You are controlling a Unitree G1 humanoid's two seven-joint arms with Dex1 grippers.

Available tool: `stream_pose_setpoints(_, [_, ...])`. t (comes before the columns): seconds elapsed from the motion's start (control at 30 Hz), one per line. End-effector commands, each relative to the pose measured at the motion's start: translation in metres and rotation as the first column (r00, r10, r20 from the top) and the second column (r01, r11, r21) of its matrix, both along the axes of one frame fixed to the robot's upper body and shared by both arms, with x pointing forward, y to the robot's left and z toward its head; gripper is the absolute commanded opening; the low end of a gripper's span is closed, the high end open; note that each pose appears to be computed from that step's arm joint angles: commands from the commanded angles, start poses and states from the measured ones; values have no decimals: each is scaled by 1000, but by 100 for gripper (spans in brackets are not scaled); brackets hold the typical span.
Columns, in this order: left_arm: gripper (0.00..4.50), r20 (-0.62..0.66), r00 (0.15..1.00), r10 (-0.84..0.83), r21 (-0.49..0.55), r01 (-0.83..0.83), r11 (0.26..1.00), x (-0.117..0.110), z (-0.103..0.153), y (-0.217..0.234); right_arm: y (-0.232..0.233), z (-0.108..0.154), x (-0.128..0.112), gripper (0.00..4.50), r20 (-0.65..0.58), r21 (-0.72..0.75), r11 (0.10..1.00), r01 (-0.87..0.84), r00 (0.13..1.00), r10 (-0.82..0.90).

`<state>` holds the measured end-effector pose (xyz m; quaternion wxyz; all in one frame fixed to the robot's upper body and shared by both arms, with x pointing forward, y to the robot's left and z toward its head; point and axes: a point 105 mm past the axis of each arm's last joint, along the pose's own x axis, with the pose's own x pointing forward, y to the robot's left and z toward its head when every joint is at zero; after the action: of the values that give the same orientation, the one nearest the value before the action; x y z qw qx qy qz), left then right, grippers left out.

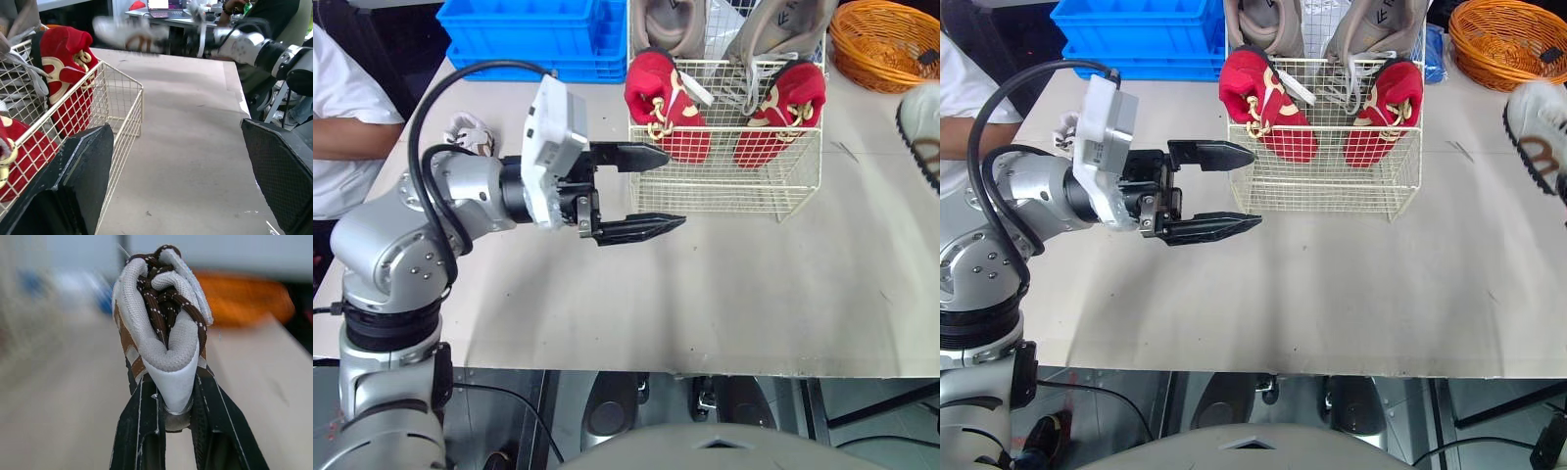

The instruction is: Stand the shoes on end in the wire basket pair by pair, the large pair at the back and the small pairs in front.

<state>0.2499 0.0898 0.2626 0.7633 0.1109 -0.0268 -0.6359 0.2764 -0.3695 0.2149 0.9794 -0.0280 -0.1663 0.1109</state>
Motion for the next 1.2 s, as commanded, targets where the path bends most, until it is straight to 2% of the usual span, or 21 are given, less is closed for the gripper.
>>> stream_pose_setpoints(0.03, [450,57,998,15,-6,-14,1000,5,12,10,48,45,-20,1,148,-97,976,-193,967,206])
stream_pose_setpoints(0.1, [450,62,998,18,-3,-18,1000,9,13,15,75,53,-26,1,154,-133,945,-299,936,318])
stream_pose_setpoints(0.27, [450,94,996,7,14,-8,1000,12,22,25,133,60,-41,1,67,-202,819,-537,827,558])
stream_pose_setpoints(0.4, [450,106,994,-19,16,17,1000,10,32,30,158,46,-44,1,-98,-322,701,-636,759,644])
stream_pose_setpoints(0.47, [450,86,994,-61,-19,63,998,4,37,28,173,36,-47,1,-206,-435,572,-696,695,689])
stream_pose_setpoints(0.57, [450,55,994,-92,2,92,996,-1,26,25,198,36,-48,1,-266,-571,383,-726,605,751])
stream_pose_setpoints(0.67, [450,27,993,-114,30,113,993,-2,15,18,217,35,-45,1,-296,-715,201,-669,551,781])
stream_pose_setpoints(0.73, [450,-2,991,-133,46,133,990,-3,9,14,226,40,-40,1,-286,-780,133,-611,537,793])
stream_pose_setpoints(0.83, [450,-37,990,-134,100,137,986,3,-6,10,242,47,-30,1,-268,-899,-18,-438,518,813])
stream_pose_setpoints(0.93, [450,-65,985,-160,156,169,973,8,-20,7,257,53,-22,1,-253,-955,-133,-264,497,830])
stream_pose_setpoints(1.13, [450,-82,979,-187,263,202,943,22,-37,6,268,57,-16,1,-227,-971,-237,-37,451,863])
stream_pose_setpoints(1.17, [409,-82,979,-187,272,202,941,25,-38,5,269,58,-16,0,-220,-970,-243,-6,444,869])
stream_pose_setpoints(1.2, [399,-79,979,-188,279,203,939,27,-39,5,270,58,-15,0,-218,-969,-247,9,437,873])
